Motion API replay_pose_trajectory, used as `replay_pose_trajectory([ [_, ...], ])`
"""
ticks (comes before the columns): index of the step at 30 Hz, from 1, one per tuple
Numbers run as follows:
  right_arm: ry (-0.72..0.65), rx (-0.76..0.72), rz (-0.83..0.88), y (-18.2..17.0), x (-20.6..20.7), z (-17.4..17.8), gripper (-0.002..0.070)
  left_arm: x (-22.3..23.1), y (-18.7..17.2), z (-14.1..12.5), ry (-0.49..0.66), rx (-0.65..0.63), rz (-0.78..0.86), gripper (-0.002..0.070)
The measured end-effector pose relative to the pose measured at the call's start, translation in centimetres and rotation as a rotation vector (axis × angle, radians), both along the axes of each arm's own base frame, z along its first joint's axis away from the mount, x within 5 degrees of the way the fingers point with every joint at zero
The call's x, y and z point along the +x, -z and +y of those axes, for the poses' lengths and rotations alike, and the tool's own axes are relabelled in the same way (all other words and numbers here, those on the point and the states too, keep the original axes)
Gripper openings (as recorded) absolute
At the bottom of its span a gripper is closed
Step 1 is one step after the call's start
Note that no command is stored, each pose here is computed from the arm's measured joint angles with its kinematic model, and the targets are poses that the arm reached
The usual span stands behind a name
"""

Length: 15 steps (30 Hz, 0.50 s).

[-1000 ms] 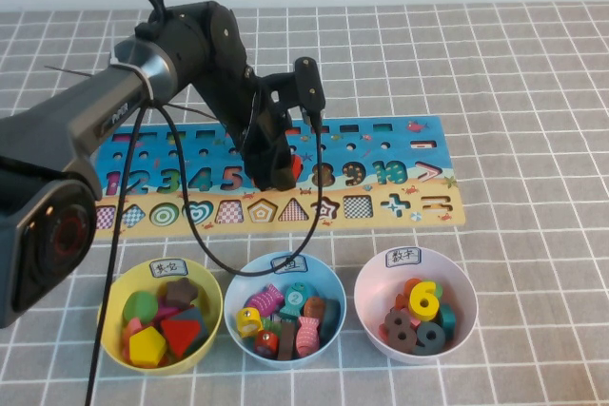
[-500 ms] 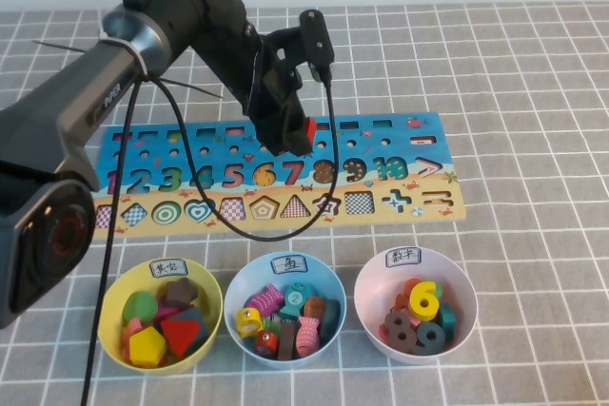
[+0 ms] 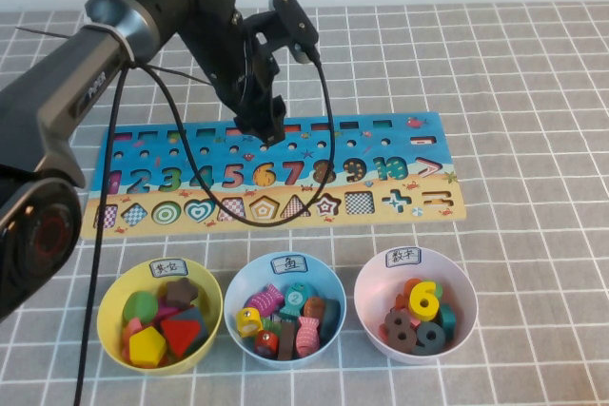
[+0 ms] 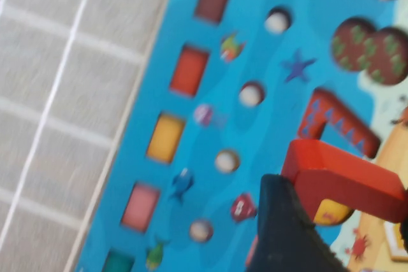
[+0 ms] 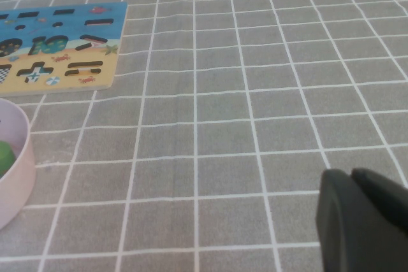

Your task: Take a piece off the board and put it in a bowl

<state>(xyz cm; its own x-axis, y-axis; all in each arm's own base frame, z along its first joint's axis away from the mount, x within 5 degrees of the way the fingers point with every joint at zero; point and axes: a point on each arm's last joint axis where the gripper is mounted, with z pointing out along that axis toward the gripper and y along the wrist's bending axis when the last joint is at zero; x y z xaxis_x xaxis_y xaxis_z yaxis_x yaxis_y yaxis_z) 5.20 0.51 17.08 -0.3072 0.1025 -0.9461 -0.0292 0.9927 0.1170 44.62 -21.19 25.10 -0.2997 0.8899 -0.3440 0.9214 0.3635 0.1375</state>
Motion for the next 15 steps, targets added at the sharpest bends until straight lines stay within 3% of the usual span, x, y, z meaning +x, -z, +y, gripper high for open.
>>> replay_pose_trajectory([
  [15,0.0,0.0,0.0,0.0,0.0,0.0,-0.0018,-0.3,-1.6,0.6,-0.191,-0.025,0.007,0.0318],
])
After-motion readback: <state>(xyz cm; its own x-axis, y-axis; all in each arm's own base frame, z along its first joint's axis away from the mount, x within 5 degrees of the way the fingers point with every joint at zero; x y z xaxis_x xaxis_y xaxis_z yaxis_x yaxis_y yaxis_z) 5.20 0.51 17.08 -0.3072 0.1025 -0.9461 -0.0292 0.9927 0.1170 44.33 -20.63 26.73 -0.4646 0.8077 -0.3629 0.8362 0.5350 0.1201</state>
